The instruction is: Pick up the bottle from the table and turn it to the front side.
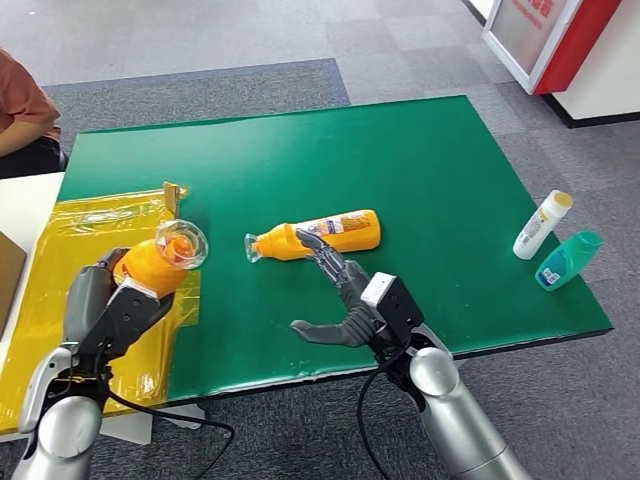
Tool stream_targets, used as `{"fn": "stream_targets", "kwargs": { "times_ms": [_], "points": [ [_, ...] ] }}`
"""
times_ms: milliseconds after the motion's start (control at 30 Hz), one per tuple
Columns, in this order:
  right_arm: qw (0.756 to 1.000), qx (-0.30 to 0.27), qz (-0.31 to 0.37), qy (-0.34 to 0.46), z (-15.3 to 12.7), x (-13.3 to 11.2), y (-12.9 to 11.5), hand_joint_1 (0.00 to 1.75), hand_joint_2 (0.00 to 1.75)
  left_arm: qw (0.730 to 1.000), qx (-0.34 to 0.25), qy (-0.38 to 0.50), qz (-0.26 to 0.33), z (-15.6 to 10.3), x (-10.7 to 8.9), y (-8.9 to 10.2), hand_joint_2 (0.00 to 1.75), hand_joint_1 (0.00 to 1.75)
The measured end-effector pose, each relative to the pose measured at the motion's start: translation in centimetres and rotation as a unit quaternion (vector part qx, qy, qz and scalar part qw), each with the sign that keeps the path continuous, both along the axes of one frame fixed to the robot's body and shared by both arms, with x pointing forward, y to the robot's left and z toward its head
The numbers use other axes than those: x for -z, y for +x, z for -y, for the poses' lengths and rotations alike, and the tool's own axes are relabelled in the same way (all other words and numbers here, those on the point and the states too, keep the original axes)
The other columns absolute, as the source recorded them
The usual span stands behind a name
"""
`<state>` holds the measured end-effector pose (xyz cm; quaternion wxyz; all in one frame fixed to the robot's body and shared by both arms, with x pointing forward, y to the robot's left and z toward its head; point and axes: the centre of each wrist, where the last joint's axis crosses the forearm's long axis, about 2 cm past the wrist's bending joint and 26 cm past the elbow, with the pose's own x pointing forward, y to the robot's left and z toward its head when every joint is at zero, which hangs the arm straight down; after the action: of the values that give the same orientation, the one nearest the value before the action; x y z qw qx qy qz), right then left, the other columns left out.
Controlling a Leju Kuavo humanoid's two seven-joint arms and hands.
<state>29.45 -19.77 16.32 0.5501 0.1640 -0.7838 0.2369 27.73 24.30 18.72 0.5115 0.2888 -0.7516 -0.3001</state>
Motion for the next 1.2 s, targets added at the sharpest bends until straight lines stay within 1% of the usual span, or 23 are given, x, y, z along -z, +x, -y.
{"fn": "stream_targets", "kwargs": {
  "times_ms": [233, 500, 833, 933, 1000, 1033, 1067, 1100, 1133, 1167, 1200],
  "points": [
    [1.000, -0.001, 0.001, -0.001, 0.0, 0.0, 0.0, 0.00, 1.75, 1.000, -0.010, 0.011, 0.001, -0.2, 0.1, 0.0, 1.75, 1.75],
    [1.000, -0.001, 0.015, -0.005, 0.7, -0.5, -0.5, 0.00, 1.75, 0.993, -0.070, 0.089, 0.018, -2.1, 0.7, 0.2, 1.75, 1.75],
    [1.000, 0.000, 0.019, -0.010, 1.0, -0.5, -0.8, 0.00, 1.75, 0.992, -0.084, 0.097, 0.007, -3.0, 1.3, 0.3, 1.75, 1.75],
    [1.000, 0.000, 0.019, -0.015, 1.1, -0.5, -0.8, 0.00, 1.75, 0.992, -0.084, 0.095, 0.012, -3.1, 1.4, 0.3, 1.75, 1.75],
    [0.999, -0.001, 0.020, -0.024, 1.2, -0.4, -1.0, 0.00, 1.75, 0.995, -0.082, 0.051, 0.035, -3.8, 1.2, 0.3, 1.75, 1.75],
    [0.999, -0.003, 0.021, -0.031, 1.2, -0.4, -1.1, 0.00, 1.75, 0.996, -0.082, -0.004, 0.044, -4.8, 0.9, 0.4, 1.75, 1.75],
    [0.999, -0.004, 0.021, -0.036, 1.2, -0.4, -1.3, 0.00, 1.75, 0.992, -0.083, -0.077, 0.048, -6.2, 0.6, 0.4, 1.75, 1.75],
    [0.999, -0.005, 0.021, -0.039, 1.2, -0.3, -1.4, 0.00, 1.75, 0.982, -0.084, -0.158, 0.052, -7.9, 0.3, 0.3, 1.75, 1.75],
    [0.999, -0.006, 0.021, -0.040, 1.2, -0.3, -1.5, 0.00, 1.75, 0.966, -0.085, -0.236, 0.061, -9.6, 0.1, 0.1, 1.75, 1.75],
    [0.999, -0.006, 0.021, -0.041, 1.3, -0.3, -1.6, 0.00, 1.75, 0.948, -0.088, -0.296, 0.076, -11.2, 0.1, -0.3, 1.75, 1.75],
    [0.999, -0.006, 0.021, -0.042, 1.3, -0.3, -1.6, 0.00, 1.75, 0.934, -0.096, -0.332, 0.092, -12.3, 0.2, -0.7, 1.75, 1.75]
  ]
}}
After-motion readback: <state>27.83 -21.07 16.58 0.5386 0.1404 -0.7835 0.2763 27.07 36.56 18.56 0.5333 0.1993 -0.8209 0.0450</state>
